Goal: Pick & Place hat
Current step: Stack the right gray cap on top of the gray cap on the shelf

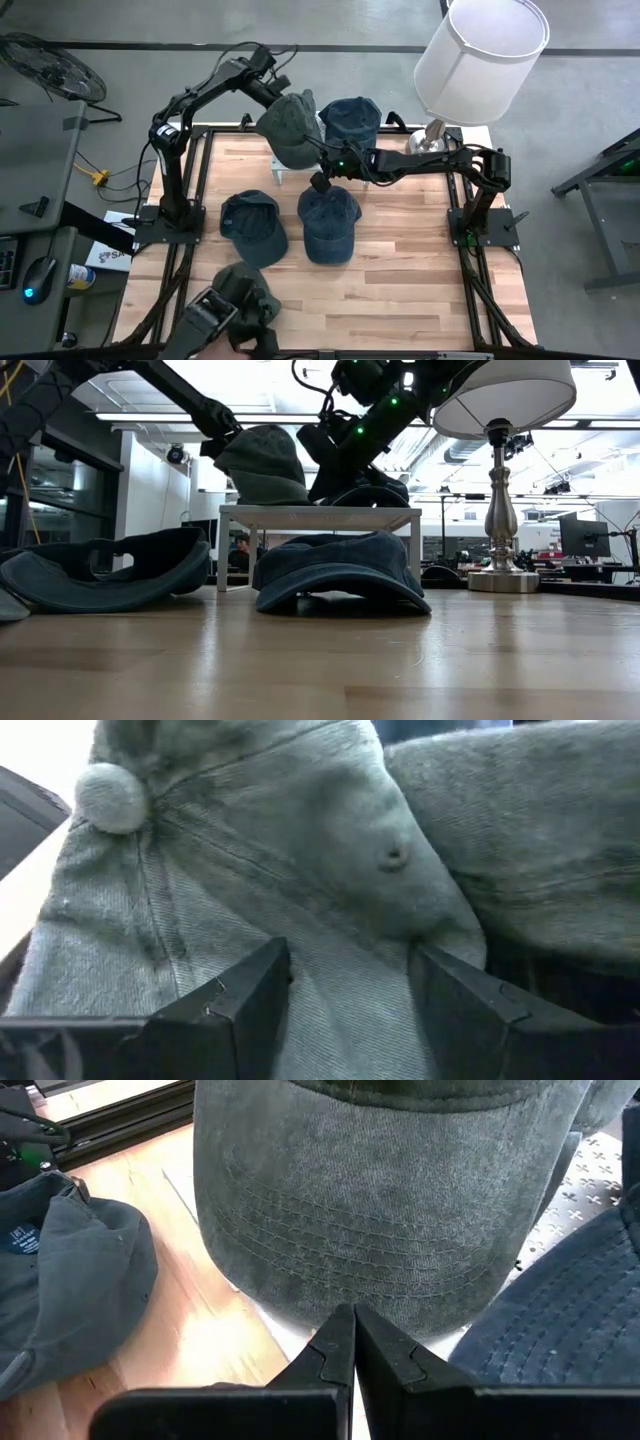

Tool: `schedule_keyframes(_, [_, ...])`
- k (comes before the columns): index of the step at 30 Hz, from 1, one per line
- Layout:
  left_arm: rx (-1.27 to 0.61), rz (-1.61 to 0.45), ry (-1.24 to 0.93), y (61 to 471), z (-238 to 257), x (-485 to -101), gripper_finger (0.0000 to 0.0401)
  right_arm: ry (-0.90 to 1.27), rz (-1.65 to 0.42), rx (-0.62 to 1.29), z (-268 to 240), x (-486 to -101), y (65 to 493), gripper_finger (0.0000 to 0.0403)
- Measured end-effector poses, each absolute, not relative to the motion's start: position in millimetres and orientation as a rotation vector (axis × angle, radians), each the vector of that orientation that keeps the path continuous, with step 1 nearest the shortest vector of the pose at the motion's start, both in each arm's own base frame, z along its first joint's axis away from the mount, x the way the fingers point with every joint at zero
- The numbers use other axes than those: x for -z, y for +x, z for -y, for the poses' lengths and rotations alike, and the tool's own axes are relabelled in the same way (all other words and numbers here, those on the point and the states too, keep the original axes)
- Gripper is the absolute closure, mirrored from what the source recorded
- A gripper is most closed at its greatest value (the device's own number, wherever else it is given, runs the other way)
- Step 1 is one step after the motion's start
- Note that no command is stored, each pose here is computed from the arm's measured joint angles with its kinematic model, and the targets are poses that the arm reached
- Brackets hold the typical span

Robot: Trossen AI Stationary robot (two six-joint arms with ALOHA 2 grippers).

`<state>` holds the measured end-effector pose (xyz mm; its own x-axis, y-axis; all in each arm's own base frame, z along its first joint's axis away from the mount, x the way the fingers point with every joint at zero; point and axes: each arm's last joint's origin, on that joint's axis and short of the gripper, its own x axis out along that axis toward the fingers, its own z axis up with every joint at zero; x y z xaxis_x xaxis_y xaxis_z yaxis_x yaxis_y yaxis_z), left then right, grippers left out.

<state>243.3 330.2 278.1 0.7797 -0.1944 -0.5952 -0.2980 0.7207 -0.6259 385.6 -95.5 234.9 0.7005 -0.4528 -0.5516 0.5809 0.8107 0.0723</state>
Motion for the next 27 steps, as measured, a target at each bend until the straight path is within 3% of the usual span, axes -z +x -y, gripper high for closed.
schedule_keyframes(17, [0.062,-0.774,-0.718,270.8,-299.4,-275.9,0.0195,0.273,-0.533,0.578,93.1,-235.3,386.5,0.0403])
schedule_keyframes(27, [0.011,-0.809,-0.707,272.6,-298.7,-275.0,0.0195,0.211,-0.454,0.606,87.5,-255.4,382.5,0.0402])
